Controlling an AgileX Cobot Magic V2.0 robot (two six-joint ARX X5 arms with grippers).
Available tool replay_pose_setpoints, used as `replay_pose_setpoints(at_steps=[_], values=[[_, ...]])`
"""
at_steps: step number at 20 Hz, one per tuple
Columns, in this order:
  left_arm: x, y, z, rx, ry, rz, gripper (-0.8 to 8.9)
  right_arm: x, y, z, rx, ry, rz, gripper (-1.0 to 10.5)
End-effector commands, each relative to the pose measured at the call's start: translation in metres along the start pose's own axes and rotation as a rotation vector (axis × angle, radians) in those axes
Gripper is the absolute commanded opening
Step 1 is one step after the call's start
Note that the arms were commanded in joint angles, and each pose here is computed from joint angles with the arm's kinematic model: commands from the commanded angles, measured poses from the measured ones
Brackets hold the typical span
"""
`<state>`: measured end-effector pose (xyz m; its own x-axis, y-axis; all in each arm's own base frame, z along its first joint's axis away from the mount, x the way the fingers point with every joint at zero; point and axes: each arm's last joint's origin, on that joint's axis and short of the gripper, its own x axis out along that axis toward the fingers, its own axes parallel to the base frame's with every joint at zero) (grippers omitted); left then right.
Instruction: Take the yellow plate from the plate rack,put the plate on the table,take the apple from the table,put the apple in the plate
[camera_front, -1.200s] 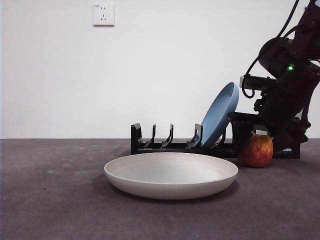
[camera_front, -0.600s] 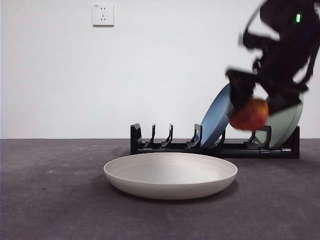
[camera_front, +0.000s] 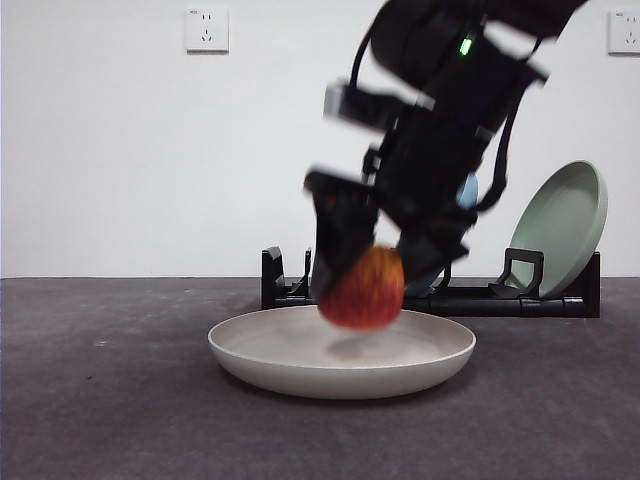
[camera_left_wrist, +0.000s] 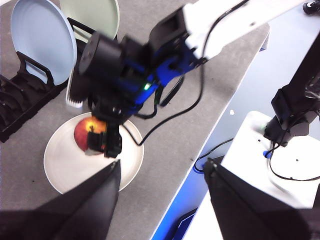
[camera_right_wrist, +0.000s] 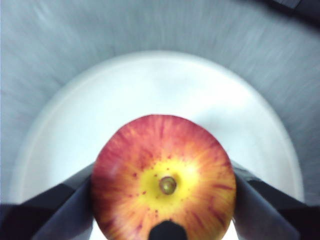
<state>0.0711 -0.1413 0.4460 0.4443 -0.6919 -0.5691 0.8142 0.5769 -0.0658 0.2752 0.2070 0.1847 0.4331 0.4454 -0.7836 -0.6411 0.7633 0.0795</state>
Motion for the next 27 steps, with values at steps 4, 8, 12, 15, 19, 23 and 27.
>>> replay_pose_setpoints(at_steps=[4,8,12,15,19,23,27], values=[[0.001,0.0,-0.001,0.007,0.01,0.001,2.83,0.028,0.007,-0.012,-0.02,0.067,-0.013,-0.2],[0.001,0.0,-0.002,0.007,0.011,0.001,2.83,0.03,0.008,-0.015,-0.022,0.093,-0.011,0.2],[0.001,0.0,-0.002,0.007,0.011,0.001,2.83,0.03,0.008,-0.015,-0.016,0.102,-0.011,5.0],[0.001,0.0,-0.002,0.007,0.011,0.001,2.83,0.026,0.008,-0.013,-0.018,0.087,-0.01,6.1],[0.001,0.0,-0.002,0.006,0.011,0.001,2.83,0.001,0.011,-0.001,-0.023,0.011,-0.009,6.1],[0.001,0.0,-0.003,0.008,0.022,0.003,2.83,-0.051,0.015,0.005,-0.025,-0.028,-0.008,6.1],[0.001,0.0,-0.006,0.011,0.054,0.009,2.83,-0.123,0.021,-0.012,-0.006,0.028,0.0,6.0]])
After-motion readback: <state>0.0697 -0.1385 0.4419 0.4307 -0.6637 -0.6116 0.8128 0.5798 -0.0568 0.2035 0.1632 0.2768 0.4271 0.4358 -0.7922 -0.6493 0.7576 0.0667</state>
